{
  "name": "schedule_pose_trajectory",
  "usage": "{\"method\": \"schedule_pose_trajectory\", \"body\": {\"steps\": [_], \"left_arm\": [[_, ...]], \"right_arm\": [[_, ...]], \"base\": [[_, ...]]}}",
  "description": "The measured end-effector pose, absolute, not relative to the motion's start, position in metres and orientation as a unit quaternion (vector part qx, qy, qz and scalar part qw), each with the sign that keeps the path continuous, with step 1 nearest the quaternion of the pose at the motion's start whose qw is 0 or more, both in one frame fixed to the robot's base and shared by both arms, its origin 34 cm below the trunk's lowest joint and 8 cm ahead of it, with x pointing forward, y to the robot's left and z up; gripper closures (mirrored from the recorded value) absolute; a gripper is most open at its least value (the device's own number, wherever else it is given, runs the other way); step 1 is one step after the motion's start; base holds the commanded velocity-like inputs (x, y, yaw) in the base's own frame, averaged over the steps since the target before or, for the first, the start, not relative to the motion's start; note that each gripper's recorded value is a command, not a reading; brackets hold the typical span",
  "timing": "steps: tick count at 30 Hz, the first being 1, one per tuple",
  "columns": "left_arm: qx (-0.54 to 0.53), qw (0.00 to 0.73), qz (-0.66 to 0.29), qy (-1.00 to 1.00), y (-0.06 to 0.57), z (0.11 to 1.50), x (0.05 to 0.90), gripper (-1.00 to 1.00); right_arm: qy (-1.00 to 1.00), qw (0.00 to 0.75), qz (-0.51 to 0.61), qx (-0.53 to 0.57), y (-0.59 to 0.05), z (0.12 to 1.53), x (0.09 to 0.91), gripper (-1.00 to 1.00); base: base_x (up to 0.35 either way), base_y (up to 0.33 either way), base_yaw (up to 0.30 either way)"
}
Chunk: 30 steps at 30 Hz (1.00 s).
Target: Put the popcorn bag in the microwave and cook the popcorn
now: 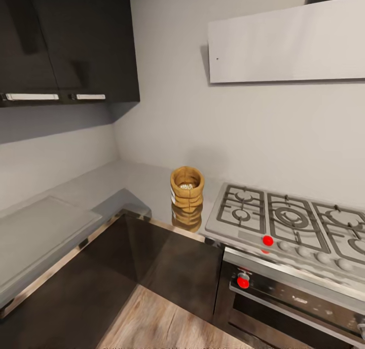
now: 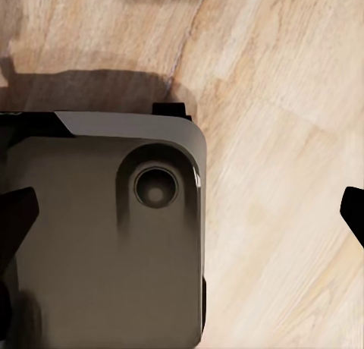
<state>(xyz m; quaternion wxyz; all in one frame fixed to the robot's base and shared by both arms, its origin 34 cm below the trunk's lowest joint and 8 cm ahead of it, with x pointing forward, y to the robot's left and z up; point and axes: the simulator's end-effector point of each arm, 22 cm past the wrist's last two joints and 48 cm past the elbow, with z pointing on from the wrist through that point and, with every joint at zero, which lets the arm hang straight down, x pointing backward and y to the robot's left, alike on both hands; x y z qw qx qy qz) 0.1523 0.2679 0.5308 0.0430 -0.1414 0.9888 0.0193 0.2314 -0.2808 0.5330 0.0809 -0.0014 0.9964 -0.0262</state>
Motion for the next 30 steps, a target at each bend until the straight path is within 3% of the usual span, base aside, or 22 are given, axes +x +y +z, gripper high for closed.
{"method": "schedule_pose_trajectory", "body": {"steps": [30], "left_arm": [[-0.14,0.017,0.021,0.99,0.268,0.53,0.133,-1.0]], "right_arm": [[0.998,0.058,-0.026,-0.002,-0.281,0.529,0.213,-1.0]], "base": [[0.0,0.0,0.0]]}}
